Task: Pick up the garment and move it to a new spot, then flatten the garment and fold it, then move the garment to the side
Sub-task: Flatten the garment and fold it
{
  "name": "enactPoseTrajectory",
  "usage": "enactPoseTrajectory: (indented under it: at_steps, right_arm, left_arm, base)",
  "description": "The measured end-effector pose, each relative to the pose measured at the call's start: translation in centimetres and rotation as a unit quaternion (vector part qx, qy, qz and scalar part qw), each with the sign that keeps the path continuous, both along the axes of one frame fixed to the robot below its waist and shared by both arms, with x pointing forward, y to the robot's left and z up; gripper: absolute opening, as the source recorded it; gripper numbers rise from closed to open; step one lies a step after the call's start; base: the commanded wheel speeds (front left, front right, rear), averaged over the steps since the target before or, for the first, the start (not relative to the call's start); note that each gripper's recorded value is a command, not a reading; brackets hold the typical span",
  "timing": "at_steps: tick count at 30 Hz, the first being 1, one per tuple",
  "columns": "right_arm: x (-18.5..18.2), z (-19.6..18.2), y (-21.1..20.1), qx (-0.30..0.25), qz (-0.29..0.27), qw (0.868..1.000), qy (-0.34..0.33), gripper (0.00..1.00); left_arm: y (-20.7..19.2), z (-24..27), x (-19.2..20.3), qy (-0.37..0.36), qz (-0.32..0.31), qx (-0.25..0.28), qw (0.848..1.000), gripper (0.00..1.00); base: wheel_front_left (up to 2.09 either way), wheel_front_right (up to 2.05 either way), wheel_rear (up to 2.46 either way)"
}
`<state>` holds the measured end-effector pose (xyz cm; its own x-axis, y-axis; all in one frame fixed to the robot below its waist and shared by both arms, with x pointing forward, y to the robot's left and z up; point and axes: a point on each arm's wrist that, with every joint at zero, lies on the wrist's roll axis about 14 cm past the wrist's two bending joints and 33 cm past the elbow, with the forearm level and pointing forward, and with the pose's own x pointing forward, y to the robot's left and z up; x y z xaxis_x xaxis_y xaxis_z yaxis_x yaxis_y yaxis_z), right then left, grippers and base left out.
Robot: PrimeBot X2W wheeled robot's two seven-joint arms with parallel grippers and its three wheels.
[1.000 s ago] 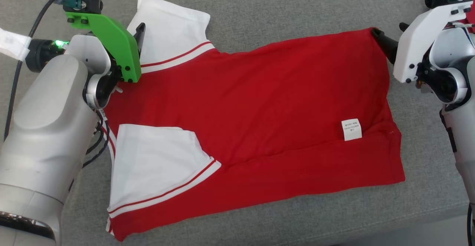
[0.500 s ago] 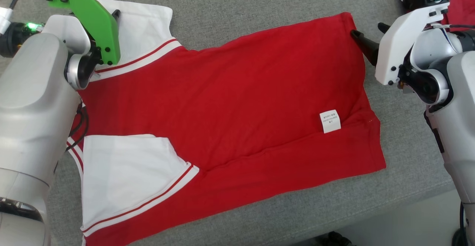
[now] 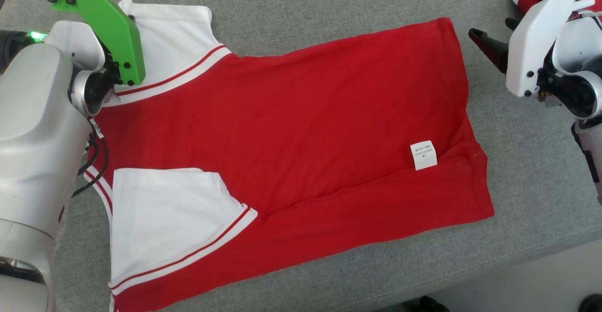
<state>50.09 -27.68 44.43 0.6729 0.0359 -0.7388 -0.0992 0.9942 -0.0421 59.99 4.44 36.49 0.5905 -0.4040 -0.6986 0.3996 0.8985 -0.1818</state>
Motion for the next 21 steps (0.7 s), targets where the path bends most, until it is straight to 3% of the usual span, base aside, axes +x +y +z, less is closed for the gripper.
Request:
enactPoseTrajectory:
  at_steps: [4,16,21]
  right_arm:
    - [1.4,0.4,0.9,-0.006,0.015,1.000,-0.008,1.00]
    - [2.5,-5.8,3.6,-0.007,0.037,0.997,0.067,1.00]
    - [2.4,-6.5,3.8,-0.005,0.041,0.995,0.089,1.00]
  left_arm:
    - [0.2,0.0,0.1,-0.004,-0.001,-0.001,1.000,0.00]
    - [0.8,-0.8,-0.1,-0.011,0.002,-0.013,1.000,0.00]
    - [1.1,-0.7,-0.1,-0.015,0.004,-0.017,1.000,0.00]
  base:
    - [0.00,0.00,0.00]
    - [0.00,0.00,0.00]
    - [0.00,0.00,0.00]
